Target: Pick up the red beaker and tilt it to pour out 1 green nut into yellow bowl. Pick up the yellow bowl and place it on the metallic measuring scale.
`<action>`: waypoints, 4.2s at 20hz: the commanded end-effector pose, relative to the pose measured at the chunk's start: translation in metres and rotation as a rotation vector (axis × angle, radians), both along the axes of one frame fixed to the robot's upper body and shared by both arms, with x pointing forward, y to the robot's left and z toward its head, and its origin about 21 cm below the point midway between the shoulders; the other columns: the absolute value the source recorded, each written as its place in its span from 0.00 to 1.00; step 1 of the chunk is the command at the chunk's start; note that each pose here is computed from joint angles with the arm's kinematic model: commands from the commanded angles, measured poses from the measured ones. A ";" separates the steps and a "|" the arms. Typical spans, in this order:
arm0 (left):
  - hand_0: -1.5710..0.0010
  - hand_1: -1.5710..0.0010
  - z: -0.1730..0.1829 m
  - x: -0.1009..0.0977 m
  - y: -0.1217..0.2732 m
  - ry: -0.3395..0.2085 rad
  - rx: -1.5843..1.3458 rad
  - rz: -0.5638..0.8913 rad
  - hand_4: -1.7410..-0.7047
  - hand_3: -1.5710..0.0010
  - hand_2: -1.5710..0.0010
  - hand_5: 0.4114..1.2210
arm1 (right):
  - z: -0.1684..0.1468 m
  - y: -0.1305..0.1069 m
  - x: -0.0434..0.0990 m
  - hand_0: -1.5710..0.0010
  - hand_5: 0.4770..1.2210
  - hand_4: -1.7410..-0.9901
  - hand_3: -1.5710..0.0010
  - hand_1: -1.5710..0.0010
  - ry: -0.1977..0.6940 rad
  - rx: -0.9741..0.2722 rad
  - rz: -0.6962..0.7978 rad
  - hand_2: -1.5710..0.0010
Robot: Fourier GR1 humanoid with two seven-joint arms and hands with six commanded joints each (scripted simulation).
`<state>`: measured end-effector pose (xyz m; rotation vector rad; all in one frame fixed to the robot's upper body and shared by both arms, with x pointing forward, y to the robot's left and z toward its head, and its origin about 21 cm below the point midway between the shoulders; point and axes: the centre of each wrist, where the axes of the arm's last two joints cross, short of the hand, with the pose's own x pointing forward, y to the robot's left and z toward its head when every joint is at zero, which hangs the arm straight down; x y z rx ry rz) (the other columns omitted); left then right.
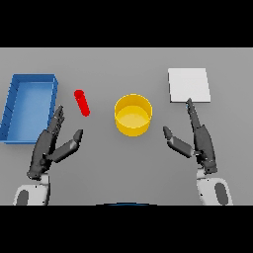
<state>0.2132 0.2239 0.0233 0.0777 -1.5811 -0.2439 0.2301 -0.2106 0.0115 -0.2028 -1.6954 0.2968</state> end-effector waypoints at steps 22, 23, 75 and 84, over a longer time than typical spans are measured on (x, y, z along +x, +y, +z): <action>1.00 1.00 -0.032 0.125 -0.017 0.079 0.087 -0.038 0.53 1.00 1.00 0.31 | 0.000 -0.010 -0.001 1.00 0.21 0.68 1.00 1.00 0.004 0.077 0.035 1.00; 1.00 1.00 -0.034 0.128 -0.020 0.077 0.087 -0.038 0.52 1.00 1.00 0.32 | -0.001 -0.011 -0.002 1.00 0.21 0.68 1.00 1.00 0.001 0.072 0.030 1.00; 0.00 0.00 0.074 0.185 -0.090 -0.208 1.027 -0.396 0.00 0.00 0.00 0.95 | 0.006 -0.009 -0.005 1.00 0.26 0.74 1.00 1.00 -0.026 0.040 0.031 1.00; 0.00 0.00 0.092 0.195 -0.128 -0.259 1.574 -0.609 0.02 0.15 0.00 0.99 | -0.001 -0.005 -0.009 1.00 0.23 0.72 1.00 1.00 0.043 0.106 0.016 1.00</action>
